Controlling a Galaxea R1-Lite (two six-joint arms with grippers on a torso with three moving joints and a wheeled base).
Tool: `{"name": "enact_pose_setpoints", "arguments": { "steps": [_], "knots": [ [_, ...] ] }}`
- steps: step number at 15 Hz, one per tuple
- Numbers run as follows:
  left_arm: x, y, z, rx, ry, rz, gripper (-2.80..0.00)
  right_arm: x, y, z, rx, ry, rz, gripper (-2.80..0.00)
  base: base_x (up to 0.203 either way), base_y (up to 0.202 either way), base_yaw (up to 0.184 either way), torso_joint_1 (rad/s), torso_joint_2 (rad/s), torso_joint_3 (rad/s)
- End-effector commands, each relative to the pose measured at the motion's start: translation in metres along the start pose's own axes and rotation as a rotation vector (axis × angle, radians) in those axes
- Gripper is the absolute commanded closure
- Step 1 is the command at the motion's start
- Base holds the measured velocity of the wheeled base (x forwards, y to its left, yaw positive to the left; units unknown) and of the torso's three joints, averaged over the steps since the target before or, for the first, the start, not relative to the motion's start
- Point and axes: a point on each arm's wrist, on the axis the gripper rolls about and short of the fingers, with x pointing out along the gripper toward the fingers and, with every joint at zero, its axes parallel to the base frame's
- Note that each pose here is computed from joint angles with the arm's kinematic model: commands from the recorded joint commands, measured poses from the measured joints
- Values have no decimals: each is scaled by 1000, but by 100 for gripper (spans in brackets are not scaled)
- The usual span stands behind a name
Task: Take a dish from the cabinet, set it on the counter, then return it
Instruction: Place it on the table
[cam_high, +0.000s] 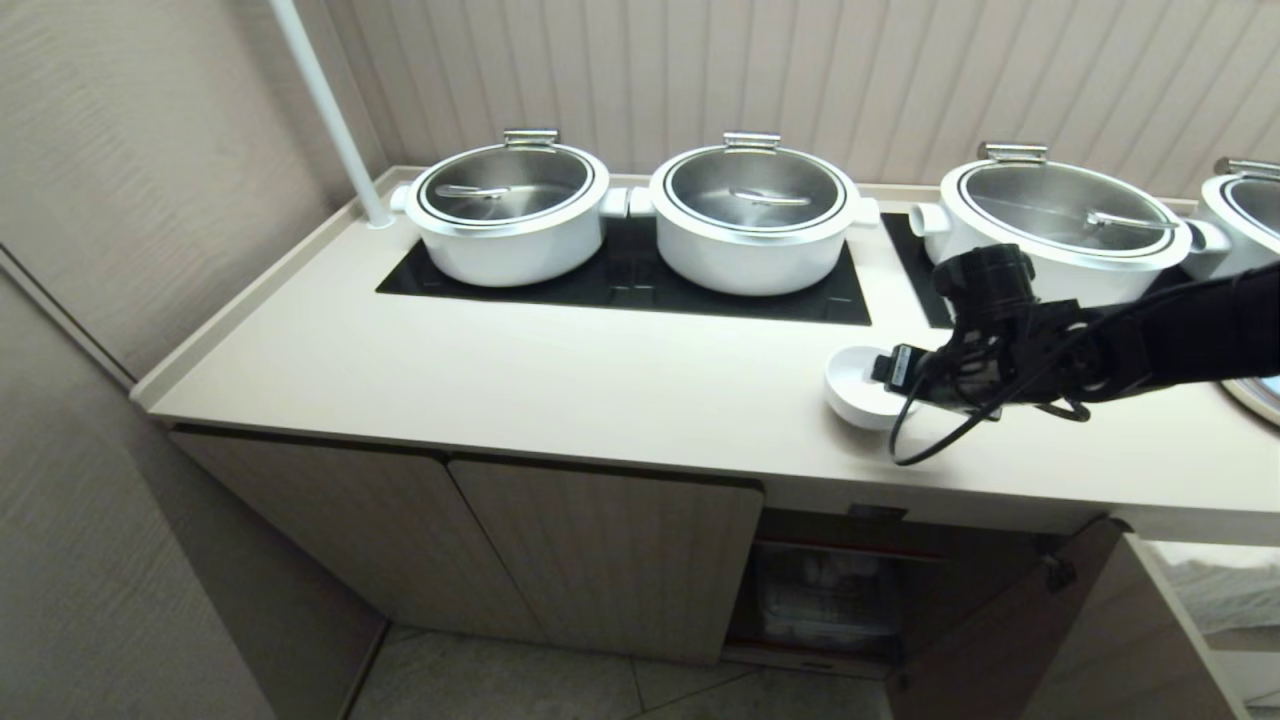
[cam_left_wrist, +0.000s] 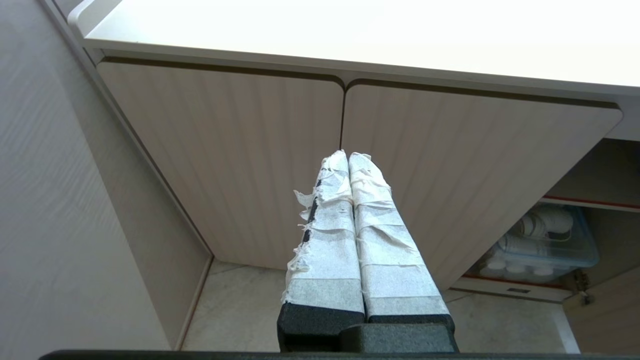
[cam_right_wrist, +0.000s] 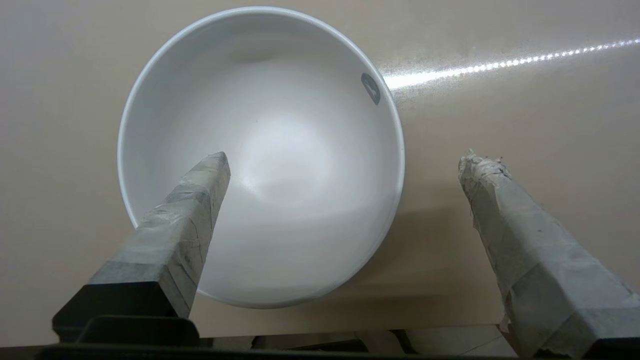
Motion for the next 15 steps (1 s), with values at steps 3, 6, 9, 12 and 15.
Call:
{"name": "enact_pose_setpoints", "arguments": {
  "steps": [3, 6, 9, 12, 15],
  "knots": [
    [0, 0, 0, -1, 0, 1, 0, -5, -1, 1, -66, -86, 5, -280, 0, 0, 0, 0, 0, 0],
    [0, 0, 0, -1, 0, 1, 0, -6, -1, 2, -83, -95, 6, -280, 0, 0, 0, 0, 0, 0],
    [0, 0, 0, -1, 0, 1, 0, -9, -5, -3, -123, -144, 11, -280, 0, 0, 0, 0, 0, 0],
    [0, 0, 0, -1, -2, 1, 0, -11, -8, -7, -155, -179, 21, -280, 0, 0, 0, 0, 0, 0],
    [0, 0, 0, -1, 0, 1, 0, -14, -8, -6, -155, -184, 23, -280, 0, 0, 0, 0, 0, 0]
  ]
}}
